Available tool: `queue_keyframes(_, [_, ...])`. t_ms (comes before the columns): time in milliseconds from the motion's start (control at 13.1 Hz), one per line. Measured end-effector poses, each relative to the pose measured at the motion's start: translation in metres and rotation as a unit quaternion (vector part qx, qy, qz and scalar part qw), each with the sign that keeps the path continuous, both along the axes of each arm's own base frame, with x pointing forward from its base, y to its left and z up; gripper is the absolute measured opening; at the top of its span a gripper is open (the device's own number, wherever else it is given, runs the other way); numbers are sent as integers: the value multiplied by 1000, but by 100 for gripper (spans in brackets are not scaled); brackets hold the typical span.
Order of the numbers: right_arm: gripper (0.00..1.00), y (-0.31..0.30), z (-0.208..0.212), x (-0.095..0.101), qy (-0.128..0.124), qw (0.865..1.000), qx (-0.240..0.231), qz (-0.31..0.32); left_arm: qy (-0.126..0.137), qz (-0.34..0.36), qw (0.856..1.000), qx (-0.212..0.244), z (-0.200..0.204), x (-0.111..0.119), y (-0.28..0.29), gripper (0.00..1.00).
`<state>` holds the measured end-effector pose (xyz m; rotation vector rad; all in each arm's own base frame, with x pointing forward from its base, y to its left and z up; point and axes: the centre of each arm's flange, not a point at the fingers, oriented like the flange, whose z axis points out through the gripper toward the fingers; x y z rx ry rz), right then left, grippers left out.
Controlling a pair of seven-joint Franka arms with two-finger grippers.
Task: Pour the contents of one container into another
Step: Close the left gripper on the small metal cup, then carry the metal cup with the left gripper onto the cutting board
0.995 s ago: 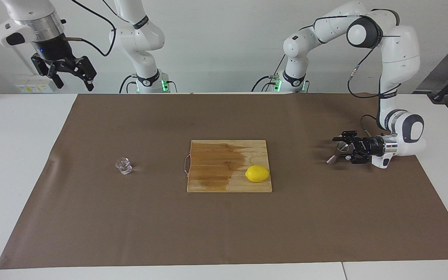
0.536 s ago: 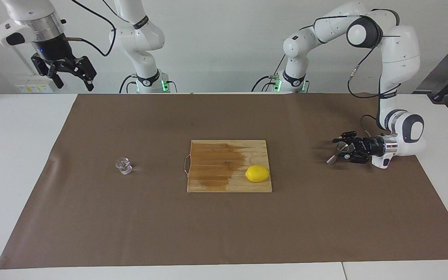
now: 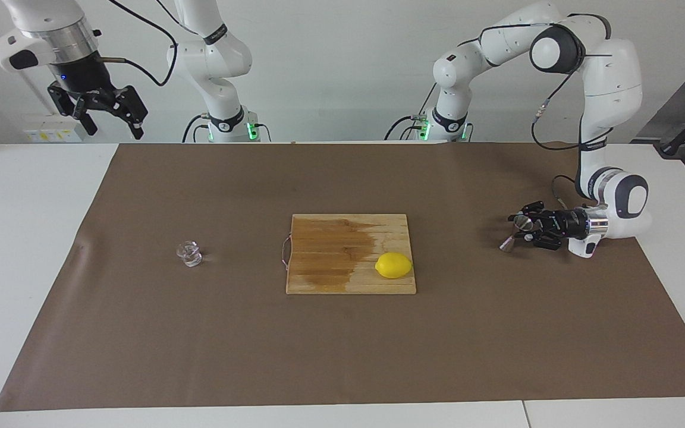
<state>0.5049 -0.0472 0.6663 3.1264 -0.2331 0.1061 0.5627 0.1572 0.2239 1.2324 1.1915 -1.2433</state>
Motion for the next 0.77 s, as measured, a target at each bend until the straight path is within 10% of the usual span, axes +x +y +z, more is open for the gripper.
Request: queue_keyframes(765, [100,0,0,0,0,1000,0,0,0,-5,1000,-10,12,13,-19,47])
